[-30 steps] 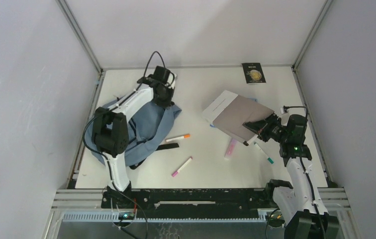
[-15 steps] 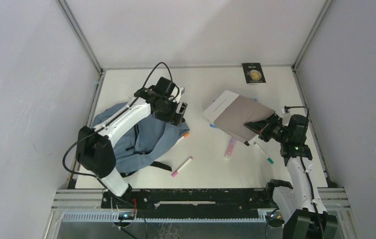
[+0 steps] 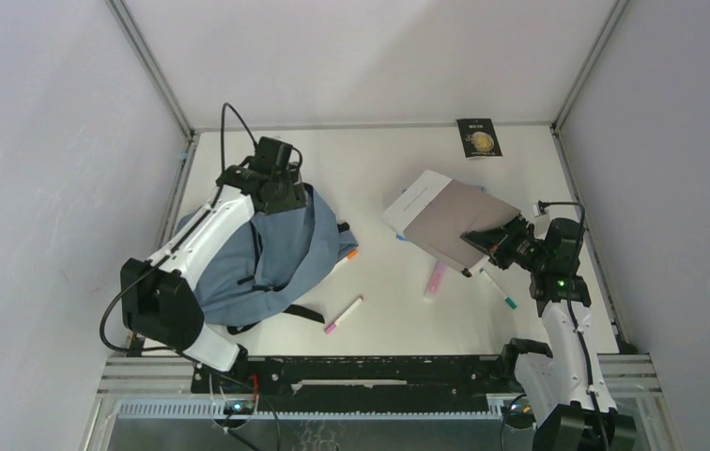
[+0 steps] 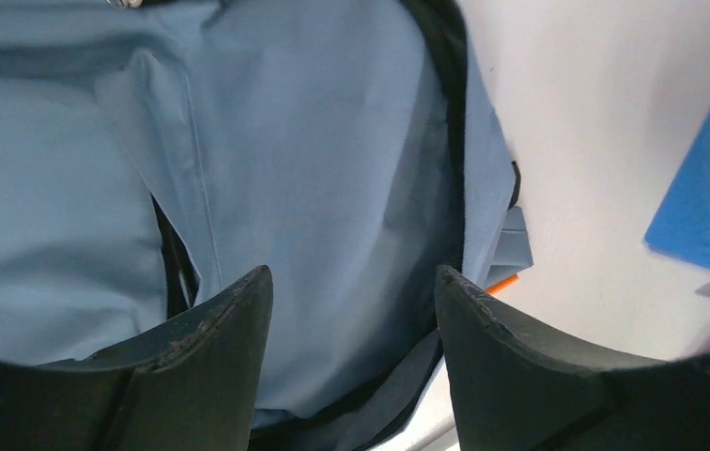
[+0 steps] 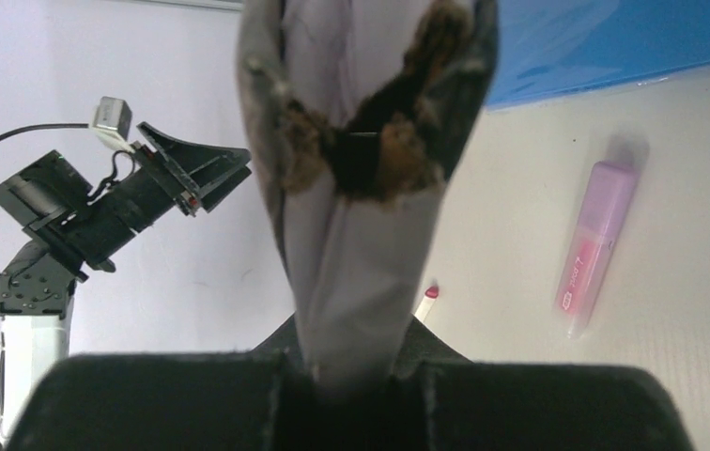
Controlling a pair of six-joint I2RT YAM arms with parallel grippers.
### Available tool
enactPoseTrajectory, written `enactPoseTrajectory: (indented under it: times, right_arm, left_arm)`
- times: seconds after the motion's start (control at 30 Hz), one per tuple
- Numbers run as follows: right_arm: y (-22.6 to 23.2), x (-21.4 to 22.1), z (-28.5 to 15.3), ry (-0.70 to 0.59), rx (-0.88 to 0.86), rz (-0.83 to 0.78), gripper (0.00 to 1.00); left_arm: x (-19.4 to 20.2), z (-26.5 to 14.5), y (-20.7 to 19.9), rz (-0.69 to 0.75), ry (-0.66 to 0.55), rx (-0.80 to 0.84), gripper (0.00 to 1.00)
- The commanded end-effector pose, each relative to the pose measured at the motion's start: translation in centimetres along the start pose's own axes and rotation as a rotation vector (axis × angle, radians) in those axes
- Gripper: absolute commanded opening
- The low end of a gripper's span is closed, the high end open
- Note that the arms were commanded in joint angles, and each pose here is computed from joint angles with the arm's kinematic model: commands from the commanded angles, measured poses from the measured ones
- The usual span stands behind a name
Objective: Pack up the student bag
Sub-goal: Place the book in the student bag.
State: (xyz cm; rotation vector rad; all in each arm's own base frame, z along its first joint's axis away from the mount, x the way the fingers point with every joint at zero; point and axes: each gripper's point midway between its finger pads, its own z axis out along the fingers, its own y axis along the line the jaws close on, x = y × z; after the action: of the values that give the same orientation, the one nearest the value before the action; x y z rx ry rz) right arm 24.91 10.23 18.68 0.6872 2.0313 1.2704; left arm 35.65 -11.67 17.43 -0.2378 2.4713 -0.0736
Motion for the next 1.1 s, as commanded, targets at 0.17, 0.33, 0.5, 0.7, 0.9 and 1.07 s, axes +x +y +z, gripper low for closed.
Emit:
enactPoseTrajectory:
  times: [0.17,0.33,0.5,0.7,0.9,1.07]
  right_arm:
    - [2.3,-0.8,-0.6,-0.024,-0.06,-0.07,0.0]
    - [2.2,-0.8,-0.5,-0.024,-0.057,-0.066,0.0]
    - [2.4,-0.7,-0.5,-0.024,-0.059,-0.065,0.0]
    - [2.1,-0.6,-0.4,-0.018,-0.052,-0.067,0.0]
    - [2.2,-0.6,-0.3,-0.016,-0.054,-0.067,0.0]
    - [2.1,-0.4,-0.3,-0.011,-0.051,-0.068,0.0]
  left_arm:
    - [2.9,5.3,-1.4,-0.084,0.065,0.026,0.74]
    - [4.7,7.9,-1.6,-0.047,0.159,0.006,0.69]
    - [3.6,8.7,0.3,-0.008,0.139,-0.128,0.2]
    - [-2.8,5.4,1.2,0.138,-0.021,-0.189,0.0]
    - [-9.5,0.9,-1.3,0.3,-0.183,-0.067,0.0]
    - [-12.1,-1.5,-3.2,0.436,-0.256,0.031,0.0]
